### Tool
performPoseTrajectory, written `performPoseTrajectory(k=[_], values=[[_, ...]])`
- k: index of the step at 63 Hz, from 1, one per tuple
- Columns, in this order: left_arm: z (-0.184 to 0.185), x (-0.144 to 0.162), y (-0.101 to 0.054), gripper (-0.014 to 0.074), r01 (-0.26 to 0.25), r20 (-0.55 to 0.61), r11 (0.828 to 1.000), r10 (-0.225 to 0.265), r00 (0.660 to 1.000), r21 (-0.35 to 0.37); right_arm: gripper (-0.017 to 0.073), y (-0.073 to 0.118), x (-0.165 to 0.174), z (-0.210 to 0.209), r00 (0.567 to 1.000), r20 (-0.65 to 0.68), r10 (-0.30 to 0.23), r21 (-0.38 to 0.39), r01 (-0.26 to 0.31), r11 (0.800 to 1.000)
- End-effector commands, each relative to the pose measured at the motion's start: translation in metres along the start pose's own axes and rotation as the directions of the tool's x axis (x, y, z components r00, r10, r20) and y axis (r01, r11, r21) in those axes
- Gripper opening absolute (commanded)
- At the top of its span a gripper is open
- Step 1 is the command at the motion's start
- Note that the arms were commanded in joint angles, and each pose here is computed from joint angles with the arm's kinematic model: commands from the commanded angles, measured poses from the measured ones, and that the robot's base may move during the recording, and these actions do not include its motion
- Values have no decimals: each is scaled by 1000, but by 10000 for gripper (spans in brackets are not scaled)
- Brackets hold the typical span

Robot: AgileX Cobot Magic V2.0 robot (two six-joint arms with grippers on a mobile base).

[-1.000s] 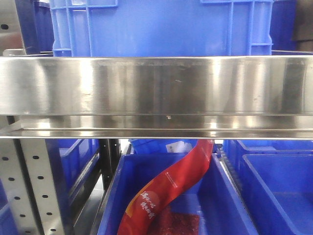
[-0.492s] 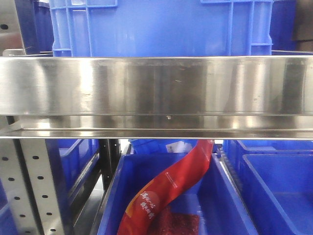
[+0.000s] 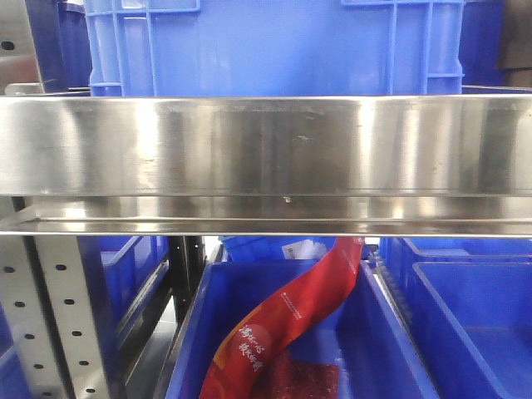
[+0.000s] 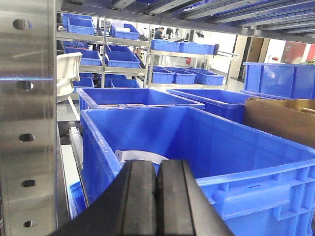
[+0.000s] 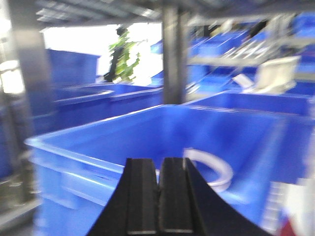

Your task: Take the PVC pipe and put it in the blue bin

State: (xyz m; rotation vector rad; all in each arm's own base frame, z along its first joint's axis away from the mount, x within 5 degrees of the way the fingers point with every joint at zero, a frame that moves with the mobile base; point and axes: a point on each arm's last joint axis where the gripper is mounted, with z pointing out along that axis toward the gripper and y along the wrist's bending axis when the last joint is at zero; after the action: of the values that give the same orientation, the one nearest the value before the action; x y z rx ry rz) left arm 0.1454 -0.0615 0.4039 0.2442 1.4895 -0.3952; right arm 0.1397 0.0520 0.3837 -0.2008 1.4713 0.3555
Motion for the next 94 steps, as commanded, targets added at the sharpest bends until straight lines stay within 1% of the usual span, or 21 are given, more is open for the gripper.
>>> performPoseTrajectory(k=[1, 4, 10, 17, 26, 30, 31, 40, 44, 46, 51, 94], values=[[-1, -1, -1, -111, -2, 17, 1000, 2, 1000, 3, -167, -12, 14, -20, 998, 33, -46, 79, 43, 996], [-1, -1, -1, -111, -2, 17, 1000, 2, 1000, 3, -167, -19, 29, -32, 999, 18, -51, 136, 48, 989], [-1, -1, -1, -111, -2, 17, 1000, 2, 1000, 3, -167, -28, 52, -51, 998, 6, -58, 222, 55, 974], [-1, -1, -1, -111, -2, 17, 1000, 2, 1000, 3, -167, -36, 80, -72, 998, -3, -64, 319, 62, 946], [-1, -1, -1, -111, -2, 17, 1000, 2, 1000, 3, -167, -38, 109, -92, 997, 12, -73, 389, 62, 919], [-1, -1, -1, -111, -2, 17, 1000, 2, 1000, 3, -167, -38, 120, -99, 997, 24, -79, 397, 63, 916], [-1, -1, -1, -111, -2, 17, 1000, 2, 1000, 3, -167, -38, 128, -102, 997, 15, -75, 397, 63, 916], [-1, -1, -1, -111, -2, 17, 1000, 2, 1000, 3, -167, -36, 158, -112, 998, -6, -66, 393, 63, 917], [-1, -1, -1, -111, -2, 17, 1000, 2, 1000, 3, -167, -36, 157, -113, 997, 12, -73, 392, 63, 918], [-1, -1, -1, -111, -2, 17, 1000, 2, 1000, 3, -167, -36, 161, -113, 998, -29, -56, 390, 63, 919], [-1, -1, -1, -111, -2, 17, 1000, 2, 1000, 3, -167, -36, 162, -113, 998, -41, -51, 390, 63, 919], [-1, -2, -1, -111, -2, 23, 1000, 2, 1000, 1, -167, -36, 161, -113, 998, -29, -56, 390, 63, 919]])
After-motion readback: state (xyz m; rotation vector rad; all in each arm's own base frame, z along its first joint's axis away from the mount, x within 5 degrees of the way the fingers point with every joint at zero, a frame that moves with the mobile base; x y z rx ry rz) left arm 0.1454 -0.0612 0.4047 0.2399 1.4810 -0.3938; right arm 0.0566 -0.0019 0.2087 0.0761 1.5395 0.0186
